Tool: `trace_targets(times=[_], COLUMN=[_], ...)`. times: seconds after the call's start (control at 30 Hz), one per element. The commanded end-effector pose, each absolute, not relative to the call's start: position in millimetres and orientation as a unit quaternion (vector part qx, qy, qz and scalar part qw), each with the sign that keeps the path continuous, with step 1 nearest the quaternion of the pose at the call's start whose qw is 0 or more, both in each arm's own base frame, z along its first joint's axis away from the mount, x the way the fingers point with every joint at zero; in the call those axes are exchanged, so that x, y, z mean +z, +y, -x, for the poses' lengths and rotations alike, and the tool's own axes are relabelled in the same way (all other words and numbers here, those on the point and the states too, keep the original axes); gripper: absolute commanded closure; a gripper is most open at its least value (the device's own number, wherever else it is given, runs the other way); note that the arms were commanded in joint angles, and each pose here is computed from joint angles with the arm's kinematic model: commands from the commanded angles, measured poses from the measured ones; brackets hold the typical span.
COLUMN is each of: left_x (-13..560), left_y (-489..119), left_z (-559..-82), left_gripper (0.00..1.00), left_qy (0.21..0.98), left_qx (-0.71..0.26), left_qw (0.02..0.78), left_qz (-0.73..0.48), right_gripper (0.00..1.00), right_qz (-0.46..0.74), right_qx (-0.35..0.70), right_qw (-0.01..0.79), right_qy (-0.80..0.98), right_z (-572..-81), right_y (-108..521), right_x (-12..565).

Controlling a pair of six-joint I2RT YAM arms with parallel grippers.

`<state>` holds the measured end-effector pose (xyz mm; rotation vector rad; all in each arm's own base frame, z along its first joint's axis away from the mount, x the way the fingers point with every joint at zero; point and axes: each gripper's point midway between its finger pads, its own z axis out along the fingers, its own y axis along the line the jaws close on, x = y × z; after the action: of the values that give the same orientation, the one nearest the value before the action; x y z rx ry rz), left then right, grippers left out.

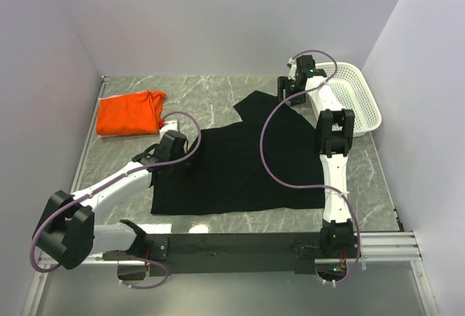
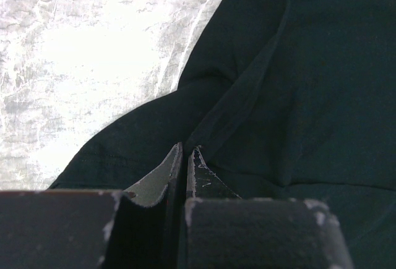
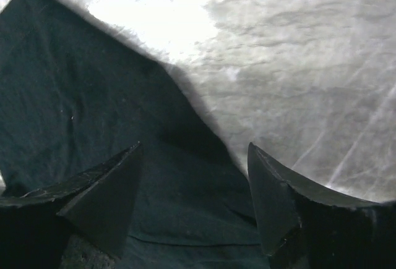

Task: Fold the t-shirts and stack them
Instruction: Fold the tshirt

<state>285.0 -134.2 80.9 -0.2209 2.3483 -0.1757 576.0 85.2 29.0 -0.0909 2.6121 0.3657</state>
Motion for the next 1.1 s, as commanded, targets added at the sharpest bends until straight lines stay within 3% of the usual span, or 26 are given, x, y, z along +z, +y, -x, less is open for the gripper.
trace_targets(times=[0.0, 0.1, 0.47, 0.7, 0.8, 0.93, 1.07], left_x=[91.1, 90.0, 96.1, 93.7, 93.7, 95.2, 94.2], left_y=[-137.0, -137.5, -137.0, -137.0, -136.7, -136.3, -136.1], left_z=[-290.5, -289.8, -290.4, -289.2, -289.3, -290.2, -290.3], left_gripper=[0.99, 0.99, 0.99, 0.99, 0.99, 1.00, 0.99], left_qy=[0.910, 0.911, 0.908, 0.910, 0.910, 0.908, 0.909], left_qx=[-0.082, -0.083, -0.085, -0.085, -0.084, -0.084, -0.082], left_qw=[0.397, 0.395, 0.400, 0.396, 0.397, 0.400, 0.399], left_qz=[0.084, 0.083, 0.086, 0.086, 0.086, 0.088, 0.088], right_gripper=[0.25, 0.24, 0.38, 0.74, 0.99, 1.00, 1.00], right_qz=[0.058, 0.059, 0.085, 0.105, 0.105, 0.101, 0.114], right_qx=[0.114, 0.116, 0.130, 0.125, 0.124, 0.133, 0.154], right_qw=[0.238, 0.226, 0.231, 0.262, 0.273, 0.296, 0.357], right_qy=[0.963, 0.965, 0.960, 0.951, 0.948, 0.941, 0.914], right_z=[-562.6, -559.9, -562.6, -566.8, -571.1, -570.1, -559.9], right_y=[91.4, 91.2, 97.5, 95.2, 96.1, 99.4, 109.2], right_x=[31.9, 26.7, 27.3, 35.9, 40.1, 53.1, 107.1])
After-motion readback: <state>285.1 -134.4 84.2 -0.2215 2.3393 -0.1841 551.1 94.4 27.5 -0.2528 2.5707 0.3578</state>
